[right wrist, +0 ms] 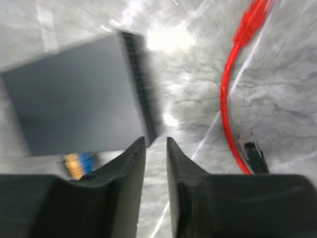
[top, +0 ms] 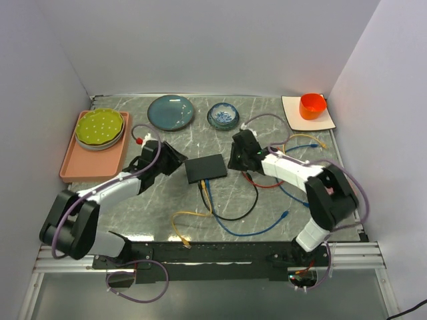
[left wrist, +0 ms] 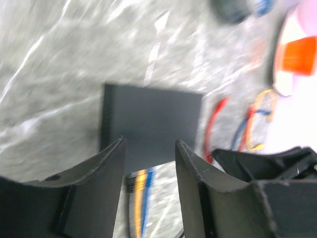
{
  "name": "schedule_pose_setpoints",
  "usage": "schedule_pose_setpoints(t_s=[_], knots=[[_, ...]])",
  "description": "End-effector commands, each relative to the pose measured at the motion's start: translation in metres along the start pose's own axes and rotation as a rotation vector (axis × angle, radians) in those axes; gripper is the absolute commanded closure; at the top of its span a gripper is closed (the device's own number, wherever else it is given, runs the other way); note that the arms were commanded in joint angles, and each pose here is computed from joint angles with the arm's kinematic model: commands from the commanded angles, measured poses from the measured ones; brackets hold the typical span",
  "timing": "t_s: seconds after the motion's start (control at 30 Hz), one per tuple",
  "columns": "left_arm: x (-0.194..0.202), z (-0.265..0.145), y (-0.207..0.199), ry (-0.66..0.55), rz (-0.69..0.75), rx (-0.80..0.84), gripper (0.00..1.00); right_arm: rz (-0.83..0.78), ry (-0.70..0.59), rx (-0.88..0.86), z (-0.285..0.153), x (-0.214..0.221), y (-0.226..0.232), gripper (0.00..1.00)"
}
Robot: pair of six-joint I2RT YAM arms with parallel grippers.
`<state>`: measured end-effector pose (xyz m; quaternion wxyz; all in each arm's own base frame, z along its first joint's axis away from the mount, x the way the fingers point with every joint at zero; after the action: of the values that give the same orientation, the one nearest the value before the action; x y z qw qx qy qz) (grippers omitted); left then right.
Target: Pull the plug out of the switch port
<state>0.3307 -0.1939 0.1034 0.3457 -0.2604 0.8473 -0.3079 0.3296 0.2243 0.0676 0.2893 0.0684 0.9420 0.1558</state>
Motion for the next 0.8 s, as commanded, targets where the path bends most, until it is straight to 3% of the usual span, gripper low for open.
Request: schedule_pose_setpoints(t_s=[0.0, 0.13, 0.23, 0.43, 0.77], knots=[[-0.025, -0.013, -0.035, -0.093, 0.038, 0.11, 0.53, -0.004, -0.113, -0.154, -0.033, -0.024, 0.028, 0.65], [0.001, 0.005, -0.039, 0.018, 0.03, 0.201, 0.72, -0.038, -0.01, -0.441, -0.033, 0.007, 0.064, 0.66], [0.019, 0.017, -0.039, 0.096, 0.013, 0.258, 0.76, -0.04, 0.091, -0.526, -0.025, 0.031, 0.075, 0.66], [0.039, 0.026, -0.034, 0.159, 0.028, 0.267, 0.83, -0.03, 0.135, -0.546, -0.019, 0.055, 0.073, 0.61], [0.053, 0.038, -0.002, 0.178, 0.019, 0.141, 0.83, 0.001, 0.22, -0.542, 0.004, 0.078, 0.075, 0.54]])
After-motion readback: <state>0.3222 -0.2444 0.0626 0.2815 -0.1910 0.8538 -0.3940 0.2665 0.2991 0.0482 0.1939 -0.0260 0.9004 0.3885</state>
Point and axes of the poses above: each gripper's point midway between its finger pads, its own z axis out along the fingers, its own y axis along the line the jaws close on, x = y × z, the point moved 1 cm from there along -z, back along the fingers, and after that the axes turned 2 degrees about z, right-handed, at the moved point
